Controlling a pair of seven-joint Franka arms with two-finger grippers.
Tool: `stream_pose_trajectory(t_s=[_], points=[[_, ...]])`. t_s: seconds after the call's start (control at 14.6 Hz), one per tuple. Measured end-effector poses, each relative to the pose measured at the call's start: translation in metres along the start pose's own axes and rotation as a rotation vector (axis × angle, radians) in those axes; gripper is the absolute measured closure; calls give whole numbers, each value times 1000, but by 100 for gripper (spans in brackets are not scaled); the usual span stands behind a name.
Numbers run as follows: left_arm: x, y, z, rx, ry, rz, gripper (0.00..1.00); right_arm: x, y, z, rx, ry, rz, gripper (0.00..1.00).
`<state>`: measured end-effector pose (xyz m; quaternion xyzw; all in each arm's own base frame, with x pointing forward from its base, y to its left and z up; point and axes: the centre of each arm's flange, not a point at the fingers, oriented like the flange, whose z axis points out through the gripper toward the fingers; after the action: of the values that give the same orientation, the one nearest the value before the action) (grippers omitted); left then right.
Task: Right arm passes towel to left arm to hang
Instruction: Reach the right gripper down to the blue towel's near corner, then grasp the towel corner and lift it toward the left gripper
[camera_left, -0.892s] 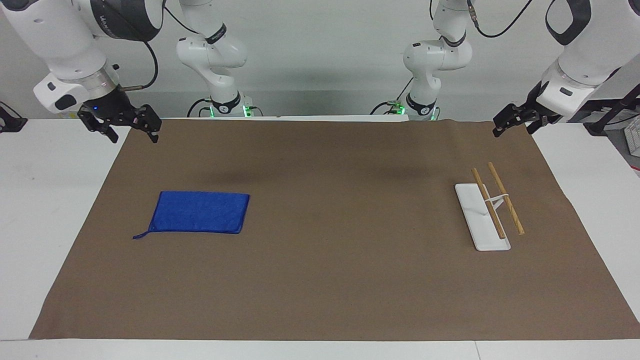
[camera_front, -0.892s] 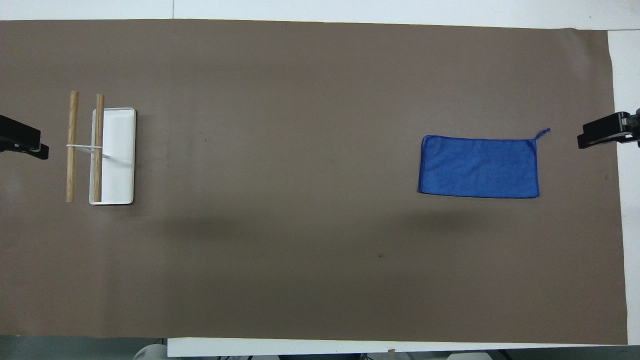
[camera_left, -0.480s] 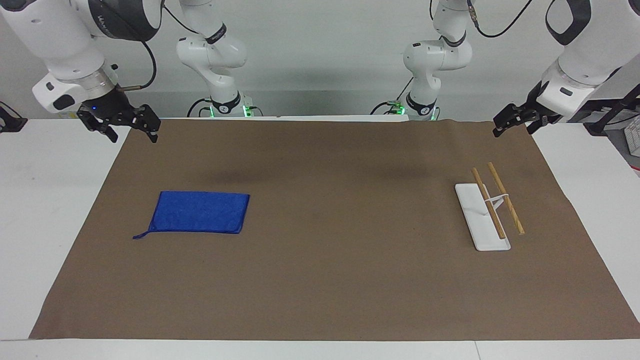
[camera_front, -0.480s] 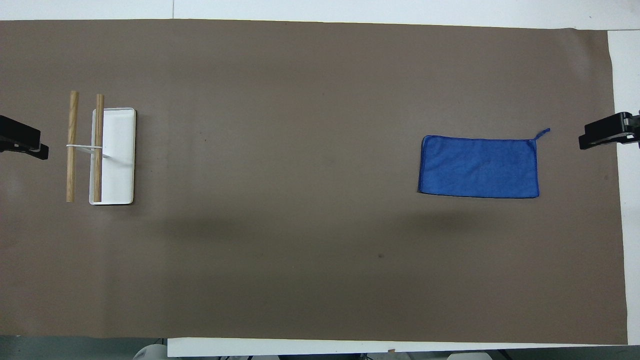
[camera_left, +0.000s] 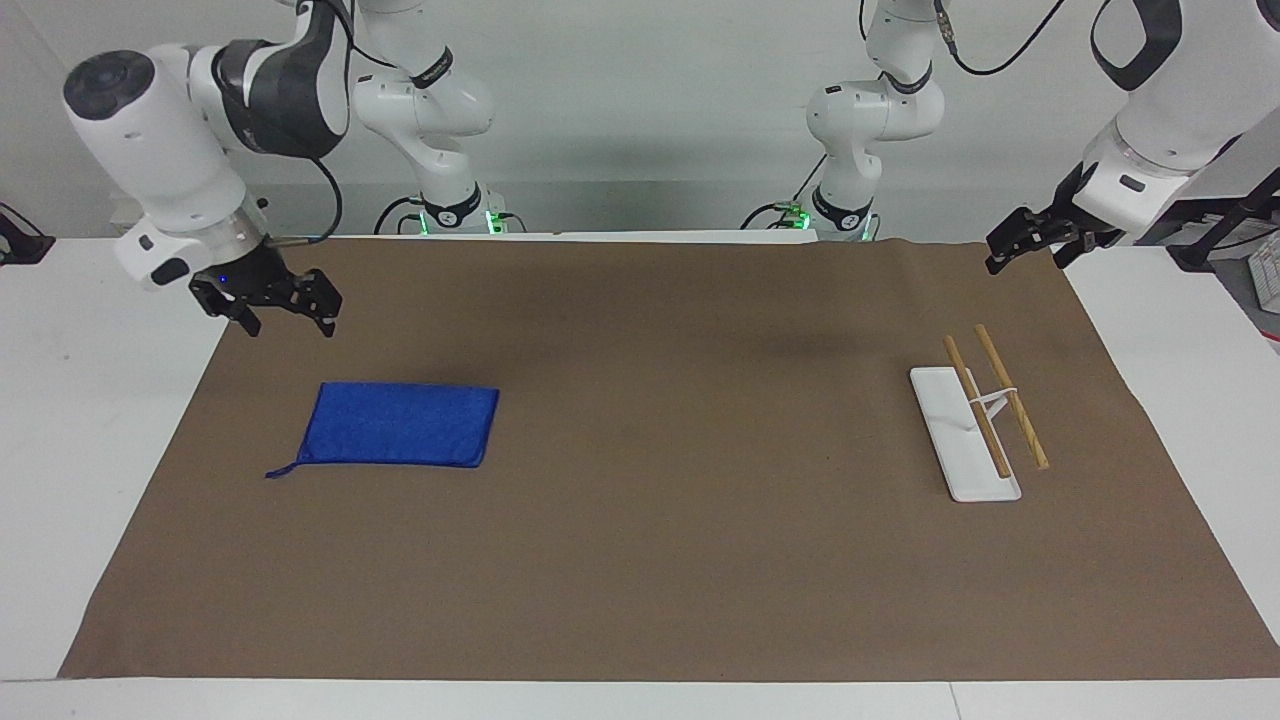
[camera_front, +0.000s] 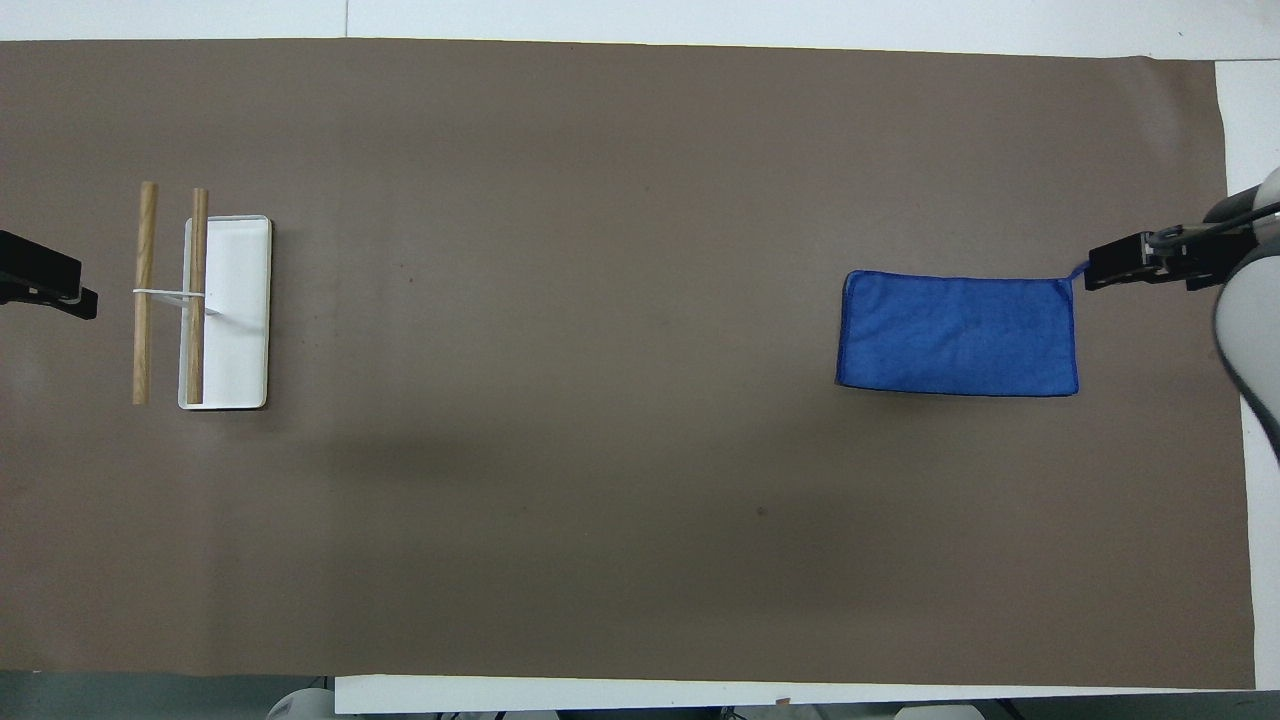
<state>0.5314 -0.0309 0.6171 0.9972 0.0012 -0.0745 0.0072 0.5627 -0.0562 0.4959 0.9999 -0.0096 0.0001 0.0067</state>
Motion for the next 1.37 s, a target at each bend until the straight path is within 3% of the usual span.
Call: stream_pose_trajectory(t_s=[0.21,0.48,0.82,1.1,1.37], points=[[0,0,0,0,-1,0,0,-1,-5,86,-3,53,-7,0],[0,0,1,0,-2,0,0,-15,-8,161,-1,16,-8,0],[0,0,3,0,-8,0,0,-19,-16,178,2,-18,-18,0],[-1,0,7,1,-16,0,0,-14,-33,187,4,24,-50,0],[-2,0,8,1,-18,0,0,-14,-42,197,8,16,-66,1]])
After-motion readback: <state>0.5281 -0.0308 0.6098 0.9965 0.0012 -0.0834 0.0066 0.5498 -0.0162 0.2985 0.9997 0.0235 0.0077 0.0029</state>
